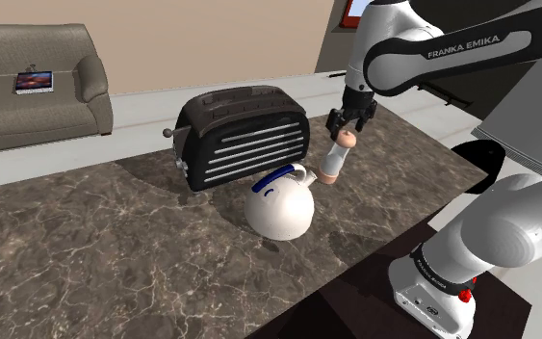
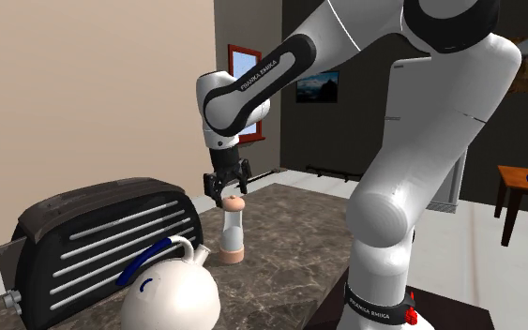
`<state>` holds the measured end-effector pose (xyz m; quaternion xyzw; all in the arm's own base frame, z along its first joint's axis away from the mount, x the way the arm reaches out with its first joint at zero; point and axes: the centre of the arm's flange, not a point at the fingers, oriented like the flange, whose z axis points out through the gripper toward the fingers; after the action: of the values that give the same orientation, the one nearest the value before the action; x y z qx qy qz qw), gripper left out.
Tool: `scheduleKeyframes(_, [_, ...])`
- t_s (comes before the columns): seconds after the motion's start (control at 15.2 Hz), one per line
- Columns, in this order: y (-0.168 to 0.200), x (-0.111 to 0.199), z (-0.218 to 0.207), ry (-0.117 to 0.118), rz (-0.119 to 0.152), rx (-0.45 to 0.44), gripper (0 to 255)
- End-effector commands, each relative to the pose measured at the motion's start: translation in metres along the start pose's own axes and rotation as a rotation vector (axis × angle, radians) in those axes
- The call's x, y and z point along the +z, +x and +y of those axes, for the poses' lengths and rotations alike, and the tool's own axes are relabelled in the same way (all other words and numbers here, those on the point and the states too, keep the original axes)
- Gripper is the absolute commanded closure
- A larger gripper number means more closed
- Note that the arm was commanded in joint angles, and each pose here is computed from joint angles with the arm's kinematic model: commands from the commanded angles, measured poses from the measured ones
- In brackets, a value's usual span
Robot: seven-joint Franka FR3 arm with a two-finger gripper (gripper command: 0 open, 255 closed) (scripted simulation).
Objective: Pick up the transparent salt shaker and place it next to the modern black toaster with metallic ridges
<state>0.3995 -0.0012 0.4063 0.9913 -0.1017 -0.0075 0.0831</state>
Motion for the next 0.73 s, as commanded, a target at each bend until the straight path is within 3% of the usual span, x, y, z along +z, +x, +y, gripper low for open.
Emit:
scheduleKeyframes(0.0, [0.000,-0.013,0.000,0.000,0.000,0.000,0])
scheduleKeyframes(0.2, [0.000,-0.050,0.000,0.000,0.000,0.000,0])
scheduleKeyframes(0.66, [0.000,-0.050,0.000,0.000,0.000,0.000,0])
